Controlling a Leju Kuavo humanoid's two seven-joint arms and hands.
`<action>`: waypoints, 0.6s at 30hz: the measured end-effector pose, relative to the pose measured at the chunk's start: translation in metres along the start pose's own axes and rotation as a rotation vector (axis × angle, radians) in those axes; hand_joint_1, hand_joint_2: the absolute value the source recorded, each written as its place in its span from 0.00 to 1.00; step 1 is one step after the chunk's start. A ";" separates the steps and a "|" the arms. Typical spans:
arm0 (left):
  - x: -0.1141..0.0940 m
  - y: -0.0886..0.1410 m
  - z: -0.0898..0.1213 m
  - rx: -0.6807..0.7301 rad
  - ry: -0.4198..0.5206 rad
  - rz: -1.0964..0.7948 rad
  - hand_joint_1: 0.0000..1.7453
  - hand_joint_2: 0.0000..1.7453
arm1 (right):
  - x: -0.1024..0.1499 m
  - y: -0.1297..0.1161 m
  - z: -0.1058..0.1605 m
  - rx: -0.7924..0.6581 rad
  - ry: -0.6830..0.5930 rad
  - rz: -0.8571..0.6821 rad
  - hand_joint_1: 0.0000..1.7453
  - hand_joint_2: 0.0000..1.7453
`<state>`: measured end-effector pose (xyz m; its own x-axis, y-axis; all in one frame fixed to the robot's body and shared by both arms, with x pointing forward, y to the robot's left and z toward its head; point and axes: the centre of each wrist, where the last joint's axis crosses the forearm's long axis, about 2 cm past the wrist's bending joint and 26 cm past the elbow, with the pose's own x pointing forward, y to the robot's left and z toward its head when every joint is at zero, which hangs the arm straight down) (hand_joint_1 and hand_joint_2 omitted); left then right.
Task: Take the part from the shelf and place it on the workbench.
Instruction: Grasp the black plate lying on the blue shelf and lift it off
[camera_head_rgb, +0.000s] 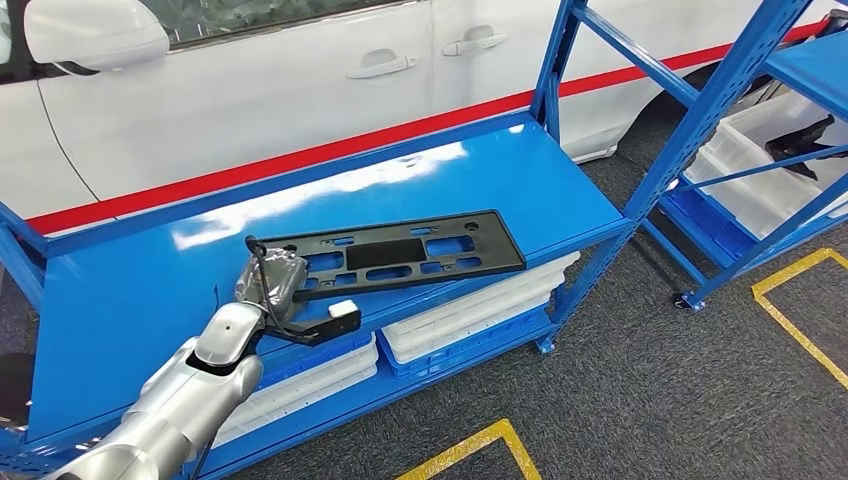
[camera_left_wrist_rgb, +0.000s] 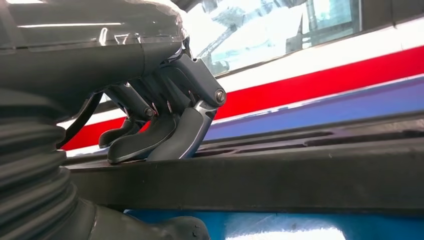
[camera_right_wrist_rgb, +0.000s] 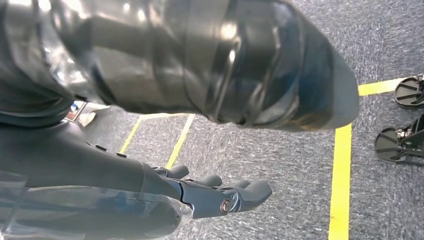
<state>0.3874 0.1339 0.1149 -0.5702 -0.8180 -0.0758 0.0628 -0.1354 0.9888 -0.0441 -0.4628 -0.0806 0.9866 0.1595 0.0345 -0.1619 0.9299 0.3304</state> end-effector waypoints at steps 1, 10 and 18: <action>0.000 0.000 0.000 0.011 0.009 0.004 1.00 1.00 | 0.000 0.000 0.000 -0.002 0.001 -0.004 0.00 0.00; -0.007 0.017 -0.003 0.226 0.072 0.092 1.00 1.00 | -0.005 0.006 -0.004 -0.024 -0.013 -0.060 0.00 0.00; -0.023 0.050 -0.006 0.448 0.083 0.149 1.00 1.00 | -0.001 0.051 -0.037 -0.118 -0.060 -0.148 0.00 0.00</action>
<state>0.4088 0.1427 0.1656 -0.5135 -0.8544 0.0794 -0.2308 0.2267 0.9462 -0.0538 -0.4035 -0.0986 0.9987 0.0016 0.0516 -0.0131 0.9746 0.2236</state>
